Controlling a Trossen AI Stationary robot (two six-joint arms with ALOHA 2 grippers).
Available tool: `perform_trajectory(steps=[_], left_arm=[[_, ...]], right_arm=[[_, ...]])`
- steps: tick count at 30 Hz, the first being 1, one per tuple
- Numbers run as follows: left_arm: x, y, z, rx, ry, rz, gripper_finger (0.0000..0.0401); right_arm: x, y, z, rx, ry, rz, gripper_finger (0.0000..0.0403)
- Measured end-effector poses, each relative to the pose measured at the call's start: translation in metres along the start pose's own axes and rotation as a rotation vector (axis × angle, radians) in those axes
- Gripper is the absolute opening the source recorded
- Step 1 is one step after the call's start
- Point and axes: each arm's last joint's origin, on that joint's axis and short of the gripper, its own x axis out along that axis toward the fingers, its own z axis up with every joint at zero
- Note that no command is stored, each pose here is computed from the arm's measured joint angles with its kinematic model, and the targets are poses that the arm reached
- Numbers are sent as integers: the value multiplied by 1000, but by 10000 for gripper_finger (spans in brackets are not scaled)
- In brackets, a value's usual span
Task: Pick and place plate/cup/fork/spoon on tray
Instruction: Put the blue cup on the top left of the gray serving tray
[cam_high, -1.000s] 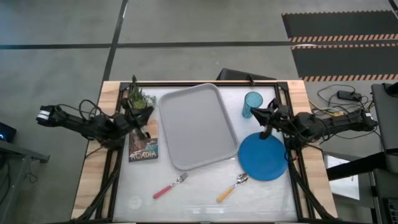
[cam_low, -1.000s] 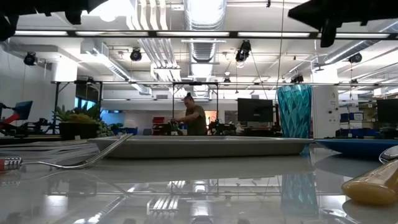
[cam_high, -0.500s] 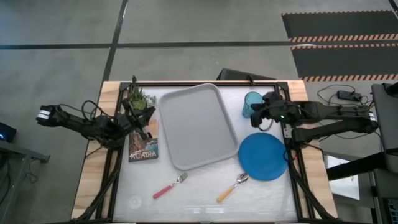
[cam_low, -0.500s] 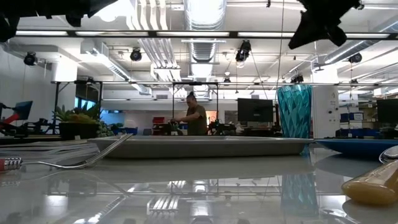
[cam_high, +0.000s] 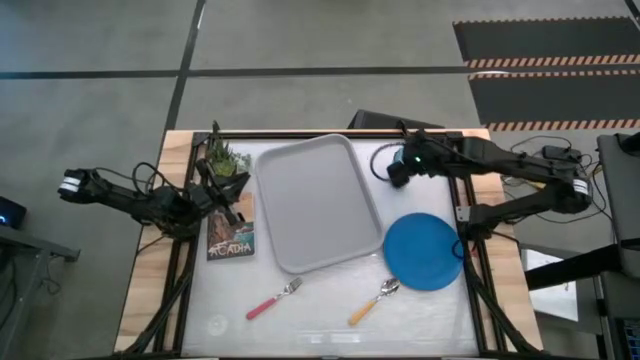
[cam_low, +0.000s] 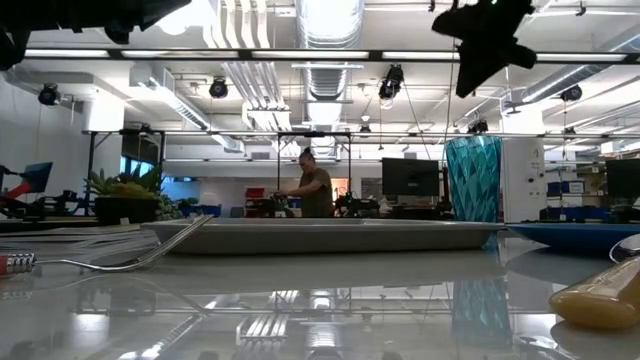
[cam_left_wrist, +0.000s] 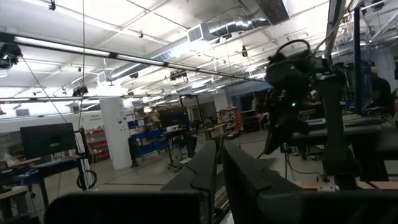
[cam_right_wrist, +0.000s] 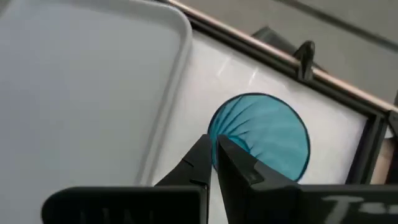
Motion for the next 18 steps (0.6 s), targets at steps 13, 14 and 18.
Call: perform_trajectory(steps=[13,14,18], left_arm=[[0,0,0,1,0,0,11],[0,0,-1,1,1,0,11],[-2,0,-3,6,6,-3,11]], right_arm=[[43,-11,20,-10,187,20,16],[43,-11,20,-5,193,28,21],[43,-12,20,9,194,35,67]])
